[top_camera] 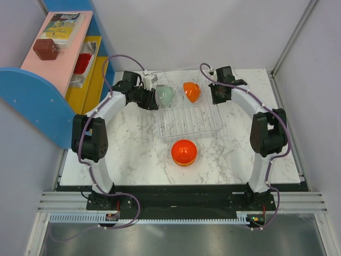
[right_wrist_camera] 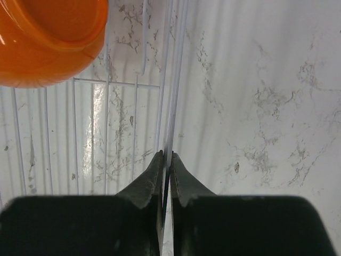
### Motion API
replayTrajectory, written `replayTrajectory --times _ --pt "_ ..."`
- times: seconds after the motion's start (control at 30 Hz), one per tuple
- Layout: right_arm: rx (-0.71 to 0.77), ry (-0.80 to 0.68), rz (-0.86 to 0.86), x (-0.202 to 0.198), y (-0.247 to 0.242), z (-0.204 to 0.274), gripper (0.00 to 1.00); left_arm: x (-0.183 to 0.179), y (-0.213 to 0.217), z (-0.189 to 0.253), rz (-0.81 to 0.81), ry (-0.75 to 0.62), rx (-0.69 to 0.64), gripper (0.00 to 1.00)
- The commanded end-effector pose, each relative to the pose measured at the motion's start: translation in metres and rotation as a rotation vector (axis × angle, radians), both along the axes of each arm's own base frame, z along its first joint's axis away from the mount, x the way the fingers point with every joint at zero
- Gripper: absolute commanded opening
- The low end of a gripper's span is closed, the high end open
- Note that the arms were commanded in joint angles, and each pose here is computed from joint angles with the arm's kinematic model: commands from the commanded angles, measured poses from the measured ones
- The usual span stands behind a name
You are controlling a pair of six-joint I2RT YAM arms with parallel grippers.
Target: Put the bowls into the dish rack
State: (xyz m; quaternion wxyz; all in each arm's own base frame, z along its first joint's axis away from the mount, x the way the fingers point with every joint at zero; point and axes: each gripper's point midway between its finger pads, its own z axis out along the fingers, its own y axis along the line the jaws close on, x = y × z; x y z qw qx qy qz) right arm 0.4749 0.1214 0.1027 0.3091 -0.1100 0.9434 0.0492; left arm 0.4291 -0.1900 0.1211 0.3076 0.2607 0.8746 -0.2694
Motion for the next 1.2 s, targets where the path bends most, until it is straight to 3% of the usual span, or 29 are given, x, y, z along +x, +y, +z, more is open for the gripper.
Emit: replayTrajectory --times 0.0,0.37,0.53,0.63,0.7,0.73,0.8,1.03,1.17 --pt "-0.020 -0.027 -0.026 0.011 -0.003 0.002 0.03 0.028 0.004 -0.012 0.028 -0.034 0.060 0.26" --pt "0.036 -0.032 -0.075 0.014 0.003 -0.001 0.00 0.079 -0.007 0.003 0.042 -0.077 0.083 0.25" --pt "0.028 -0.069 -0.059 0.020 0.003 0.013 0.08 0.075 -0.009 0.010 0.028 -0.086 0.075 0.25" --pt "0.066 -0.085 -0.021 0.018 0.011 0.030 0.32 0.072 -0.006 0.026 0.028 -0.119 0.078 0.33" --pt "0.080 -0.108 -0.010 0.018 0.013 0.046 0.51 0.070 -0.005 0.035 0.027 -0.140 0.077 0.46" --pt "0.084 -0.117 -0.010 0.019 0.013 0.052 0.55 0.070 -0.005 0.040 0.028 -0.149 0.073 0.50" --pt "0.085 -0.139 -0.007 0.019 0.013 0.065 0.61 0.071 -0.005 0.052 0.032 -0.176 0.068 0.59" --pt "0.101 -0.158 0.010 0.005 0.012 0.098 0.65 0.056 -0.004 0.091 0.022 -0.234 0.048 0.62" --pt "0.105 -0.214 0.038 -0.012 0.009 0.138 0.66 0.010 -0.015 0.126 -0.097 -0.302 0.027 0.81"
